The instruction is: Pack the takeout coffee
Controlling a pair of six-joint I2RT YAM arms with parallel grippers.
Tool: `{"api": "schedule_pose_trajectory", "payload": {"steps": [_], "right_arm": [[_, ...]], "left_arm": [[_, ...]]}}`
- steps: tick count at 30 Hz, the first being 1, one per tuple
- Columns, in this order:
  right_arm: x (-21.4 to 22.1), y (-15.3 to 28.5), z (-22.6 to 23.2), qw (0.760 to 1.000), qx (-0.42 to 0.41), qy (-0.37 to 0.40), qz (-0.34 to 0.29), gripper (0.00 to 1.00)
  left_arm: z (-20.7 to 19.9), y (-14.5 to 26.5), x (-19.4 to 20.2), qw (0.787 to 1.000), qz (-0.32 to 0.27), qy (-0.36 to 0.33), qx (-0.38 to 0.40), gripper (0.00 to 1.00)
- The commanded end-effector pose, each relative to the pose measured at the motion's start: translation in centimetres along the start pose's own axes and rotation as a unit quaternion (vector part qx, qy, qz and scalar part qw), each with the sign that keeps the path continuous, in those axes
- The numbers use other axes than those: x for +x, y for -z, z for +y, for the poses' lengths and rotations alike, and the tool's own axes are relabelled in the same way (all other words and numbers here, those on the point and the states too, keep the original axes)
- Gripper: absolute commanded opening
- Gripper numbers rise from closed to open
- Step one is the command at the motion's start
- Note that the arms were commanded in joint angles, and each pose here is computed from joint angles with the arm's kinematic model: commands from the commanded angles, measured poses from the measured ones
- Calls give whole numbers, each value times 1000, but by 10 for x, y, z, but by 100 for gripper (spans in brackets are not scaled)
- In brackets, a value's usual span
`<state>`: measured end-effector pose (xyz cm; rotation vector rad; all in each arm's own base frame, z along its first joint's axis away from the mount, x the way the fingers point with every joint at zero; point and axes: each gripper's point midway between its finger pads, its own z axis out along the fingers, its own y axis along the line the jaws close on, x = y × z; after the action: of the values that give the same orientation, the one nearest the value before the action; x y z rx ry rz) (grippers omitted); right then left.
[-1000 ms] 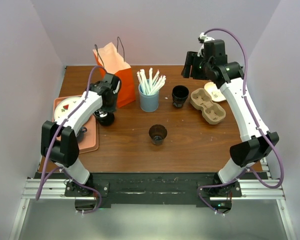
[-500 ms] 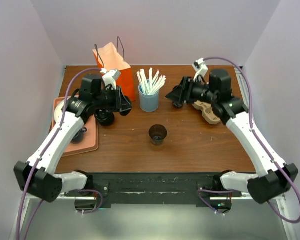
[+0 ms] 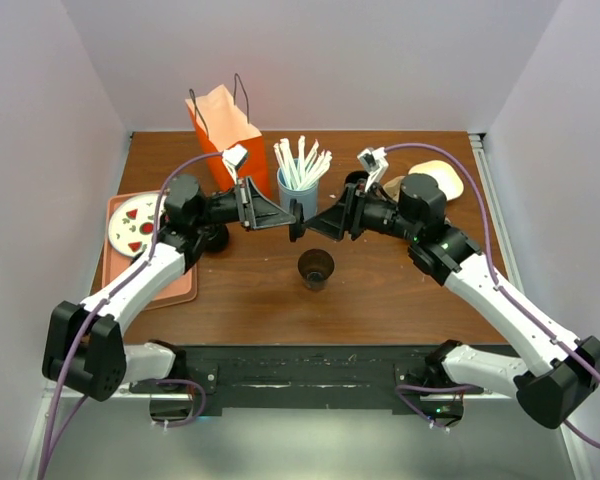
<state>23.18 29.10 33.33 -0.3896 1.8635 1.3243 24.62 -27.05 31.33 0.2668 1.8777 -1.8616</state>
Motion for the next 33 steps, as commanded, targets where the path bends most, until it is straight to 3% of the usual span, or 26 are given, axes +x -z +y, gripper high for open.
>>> {"api": "schedule_pose_trajectory", "payload": {"steps": [1, 4, 10, 18, 27, 33], "right_arm": [[-33, -4, 11, 999, 2, -16, -50, 51], [-33, -6, 10, 999, 2, -22, -49, 51], [-43, 11, -21, 987, 123, -67, -84, 49], [-27, -9, -12, 986, 79, -141, -45, 42], [-7, -21, -5, 987, 27, -160, -8, 41], [-2, -24, -9, 986, 36, -165, -6, 36]], "left_arm": [[-66, 12, 3, 990, -9, -44, 131, 0], [-65, 12, 2, 989, -11, -34, 140, 0], [-75, 10, -6, 987, -19, -73, 143, 0], [-72, 9, -8, 986, -26, -85, 144, 0], [-73, 7, -12, 984, -32, -95, 150, 0], [-72, 5, -16, 983, -33, -99, 152, 0]]}}
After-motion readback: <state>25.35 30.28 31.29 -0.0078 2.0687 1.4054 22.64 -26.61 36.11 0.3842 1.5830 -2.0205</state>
